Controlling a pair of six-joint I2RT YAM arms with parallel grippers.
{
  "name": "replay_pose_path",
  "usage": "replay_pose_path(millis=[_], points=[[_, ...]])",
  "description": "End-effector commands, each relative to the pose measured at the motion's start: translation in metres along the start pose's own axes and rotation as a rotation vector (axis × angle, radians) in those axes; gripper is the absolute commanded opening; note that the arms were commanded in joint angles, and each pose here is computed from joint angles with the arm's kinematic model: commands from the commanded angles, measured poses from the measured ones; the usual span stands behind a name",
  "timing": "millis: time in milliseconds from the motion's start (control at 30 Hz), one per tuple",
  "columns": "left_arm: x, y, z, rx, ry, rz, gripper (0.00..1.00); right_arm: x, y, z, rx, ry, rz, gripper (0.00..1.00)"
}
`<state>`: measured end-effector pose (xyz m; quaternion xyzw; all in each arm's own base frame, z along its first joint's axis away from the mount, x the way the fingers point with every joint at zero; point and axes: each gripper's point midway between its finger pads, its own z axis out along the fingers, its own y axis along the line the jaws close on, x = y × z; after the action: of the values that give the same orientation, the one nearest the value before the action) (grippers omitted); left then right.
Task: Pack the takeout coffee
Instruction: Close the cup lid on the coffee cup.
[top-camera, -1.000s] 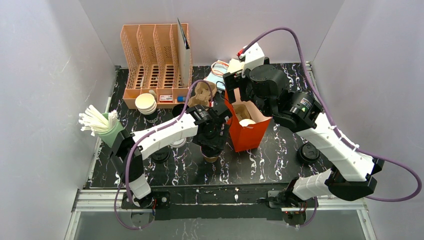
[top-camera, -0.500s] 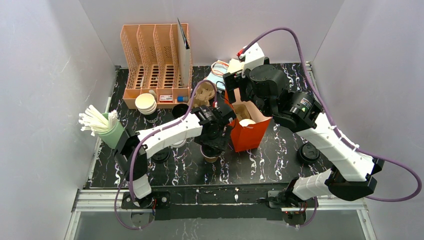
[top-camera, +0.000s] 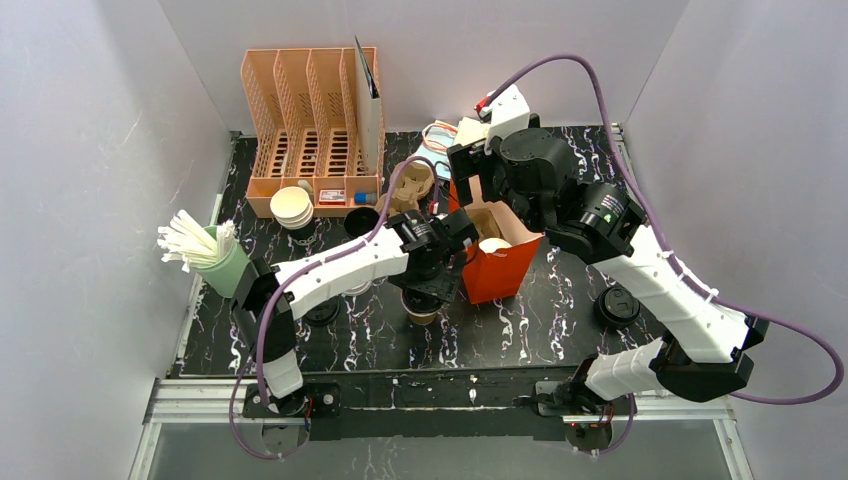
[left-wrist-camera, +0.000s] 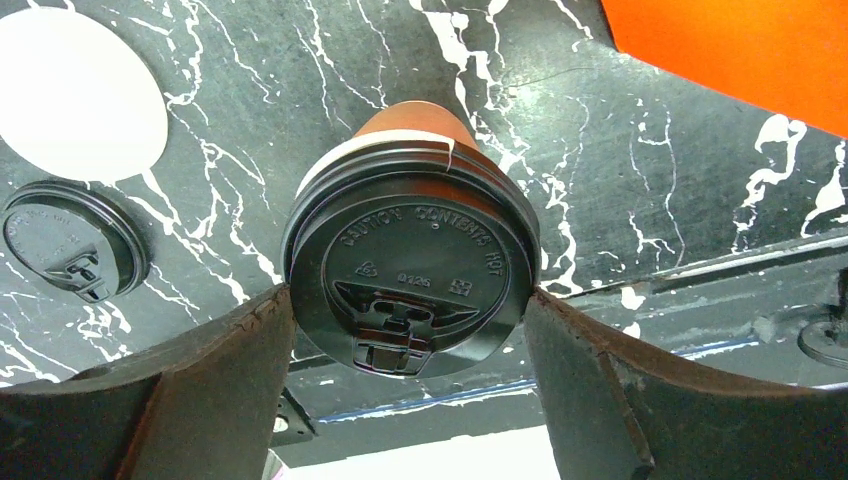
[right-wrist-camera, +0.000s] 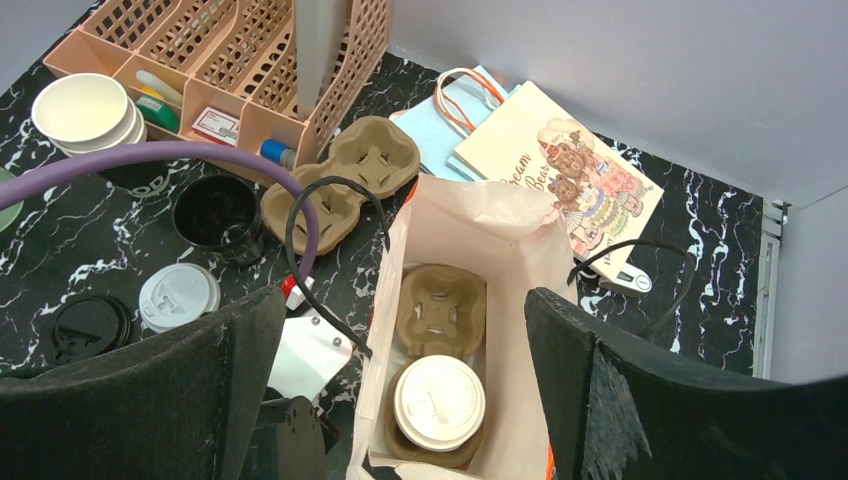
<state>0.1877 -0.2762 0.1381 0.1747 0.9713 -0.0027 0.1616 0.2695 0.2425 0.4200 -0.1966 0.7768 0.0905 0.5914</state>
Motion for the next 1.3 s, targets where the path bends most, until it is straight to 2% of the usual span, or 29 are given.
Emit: replay_pose_path(millis=[0, 1267], points=[[0.005, 0.011, 0.001, -0.064, 0.012, 0.006, 0.8, -0.019, -0.007, -0.01, -0.002, -0.057, 0.028, 0.98], [0.021, 0.006, 0.027, -0.046, 0.053, 0.016, 0.81, -0.017, -0.006, -0.011, -0.009, -0.043, 0.035, 0.98]])
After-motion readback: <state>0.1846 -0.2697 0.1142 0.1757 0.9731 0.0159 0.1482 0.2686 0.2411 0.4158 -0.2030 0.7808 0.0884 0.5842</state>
